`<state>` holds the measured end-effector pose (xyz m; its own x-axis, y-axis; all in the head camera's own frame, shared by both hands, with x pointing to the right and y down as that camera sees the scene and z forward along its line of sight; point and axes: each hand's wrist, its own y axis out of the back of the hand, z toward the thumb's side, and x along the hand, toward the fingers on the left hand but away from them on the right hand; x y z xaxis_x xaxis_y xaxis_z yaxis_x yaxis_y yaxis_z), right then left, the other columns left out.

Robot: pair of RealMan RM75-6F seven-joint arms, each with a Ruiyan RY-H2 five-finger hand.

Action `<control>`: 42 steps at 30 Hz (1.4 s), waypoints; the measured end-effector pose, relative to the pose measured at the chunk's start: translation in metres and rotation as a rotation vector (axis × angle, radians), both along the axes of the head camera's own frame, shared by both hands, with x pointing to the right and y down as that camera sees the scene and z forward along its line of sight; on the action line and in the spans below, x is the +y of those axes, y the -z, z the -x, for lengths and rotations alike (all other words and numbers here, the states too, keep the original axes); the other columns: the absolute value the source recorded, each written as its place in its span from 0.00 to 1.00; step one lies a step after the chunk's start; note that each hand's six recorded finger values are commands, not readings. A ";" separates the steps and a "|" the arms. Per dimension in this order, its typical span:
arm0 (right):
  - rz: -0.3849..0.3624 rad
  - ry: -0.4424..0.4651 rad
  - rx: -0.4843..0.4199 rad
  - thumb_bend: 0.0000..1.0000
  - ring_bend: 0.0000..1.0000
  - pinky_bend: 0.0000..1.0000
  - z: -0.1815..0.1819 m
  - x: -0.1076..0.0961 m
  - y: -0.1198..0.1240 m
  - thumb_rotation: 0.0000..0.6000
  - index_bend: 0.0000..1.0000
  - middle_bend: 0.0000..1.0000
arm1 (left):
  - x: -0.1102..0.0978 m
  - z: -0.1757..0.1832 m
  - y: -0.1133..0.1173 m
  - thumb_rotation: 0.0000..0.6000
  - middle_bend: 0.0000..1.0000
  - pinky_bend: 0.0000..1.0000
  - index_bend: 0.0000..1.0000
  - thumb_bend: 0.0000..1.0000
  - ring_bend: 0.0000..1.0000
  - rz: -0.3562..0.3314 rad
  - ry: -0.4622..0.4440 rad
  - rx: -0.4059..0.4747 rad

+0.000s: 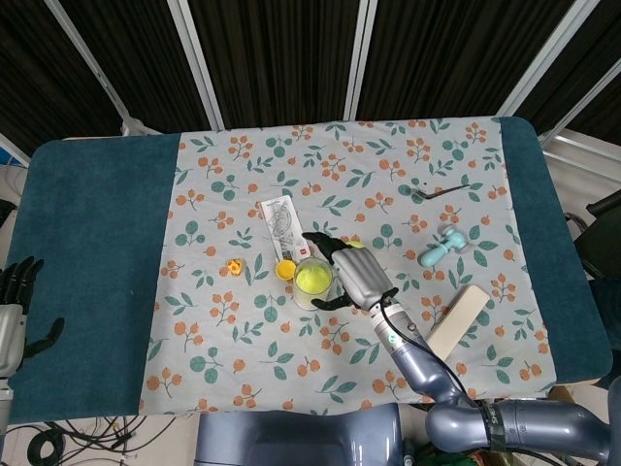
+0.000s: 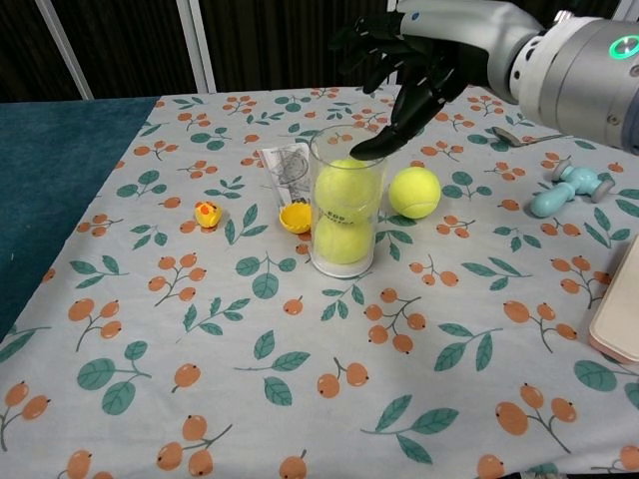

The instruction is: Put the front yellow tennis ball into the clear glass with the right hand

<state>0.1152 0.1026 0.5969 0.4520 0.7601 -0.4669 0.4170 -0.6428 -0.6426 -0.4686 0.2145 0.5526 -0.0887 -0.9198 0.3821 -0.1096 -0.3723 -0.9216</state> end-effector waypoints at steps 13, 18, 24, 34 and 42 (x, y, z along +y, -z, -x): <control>-0.162 0.054 0.266 0.07 0.11 0.26 -0.079 0.004 0.036 1.00 0.07 0.04 | 0.000 0.000 0.000 1.00 0.03 0.00 0.03 0.31 0.00 -0.004 0.005 -0.005; -0.246 0.013 0.454 0.08 0.11 0.26 -0.141 0.020 0.054 1.00 0.05 0.03 | 0.000 -0.001 0.001 1.00 0.03 0.00 0.03 0.31 0.00 -0.006 0.003 -0.008; -0.317 -0.040 0.587 0.08 0.11 0.26 -0.195 0.052 0.062 1.00 0.04 0.02 | 0.001 -0.002 0.001 1.00 0.03 0.00 0.03 0.31 0.00 -0.009 -0.001 -0.015; -0.335 -0.117 0.678 0.08 0.11 0.26 -0.266 0.099 0.052 1.00 0.04 0.02 | 0.003 -0.004 0.000 1.00 0.03 0.00 0.03 0.31 0.00 -0.004 -0.007 -0.017; -0.286 -0.123 0.657 0.09 0.11 0.26 -0.298 0.112 0.038 1.00 0.04 0.02 | 0.003 -0.006 0.000 1.00 0.03 0.00 0.03 0.31 0.00 -0.007 -0.013 -0.019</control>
